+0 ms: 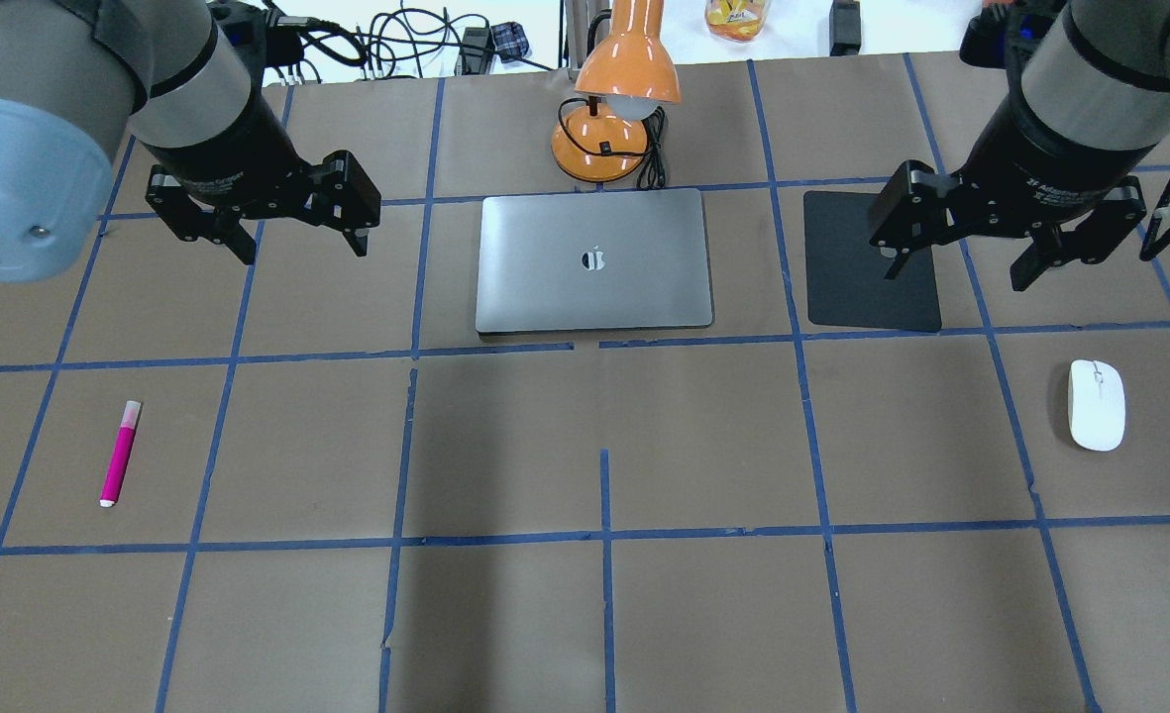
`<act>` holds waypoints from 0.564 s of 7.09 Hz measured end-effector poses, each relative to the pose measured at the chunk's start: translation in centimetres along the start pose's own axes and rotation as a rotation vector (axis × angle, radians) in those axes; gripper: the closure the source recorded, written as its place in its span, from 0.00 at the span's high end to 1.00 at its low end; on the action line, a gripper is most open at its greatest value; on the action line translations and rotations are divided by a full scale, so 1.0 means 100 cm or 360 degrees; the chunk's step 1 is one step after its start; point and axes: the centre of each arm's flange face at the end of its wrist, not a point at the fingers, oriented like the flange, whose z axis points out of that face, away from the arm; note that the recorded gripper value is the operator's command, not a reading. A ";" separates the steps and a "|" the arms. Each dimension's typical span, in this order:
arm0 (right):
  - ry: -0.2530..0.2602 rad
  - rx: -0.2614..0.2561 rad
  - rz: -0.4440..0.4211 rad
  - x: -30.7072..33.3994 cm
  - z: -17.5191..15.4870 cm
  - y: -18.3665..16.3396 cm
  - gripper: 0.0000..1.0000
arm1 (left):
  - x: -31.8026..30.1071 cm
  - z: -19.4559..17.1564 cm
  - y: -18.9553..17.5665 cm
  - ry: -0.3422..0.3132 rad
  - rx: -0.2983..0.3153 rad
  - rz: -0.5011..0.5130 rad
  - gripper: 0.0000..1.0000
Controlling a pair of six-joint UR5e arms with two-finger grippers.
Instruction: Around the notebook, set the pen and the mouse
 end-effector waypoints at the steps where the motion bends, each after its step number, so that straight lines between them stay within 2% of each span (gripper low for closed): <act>1: -0.0003 -0.0003 0.0001 0.000 0.001 -0.001 1.00 | 0.000 0.000 0.000 -0.0002 0.0001 0.0001 1.00; 4: 0.0001 -0.0037 0.0008 0.002 0.008 -0.005 1.00 | -0.001 0.000 0.000 -0.0008 0.0000 0.0005 1.00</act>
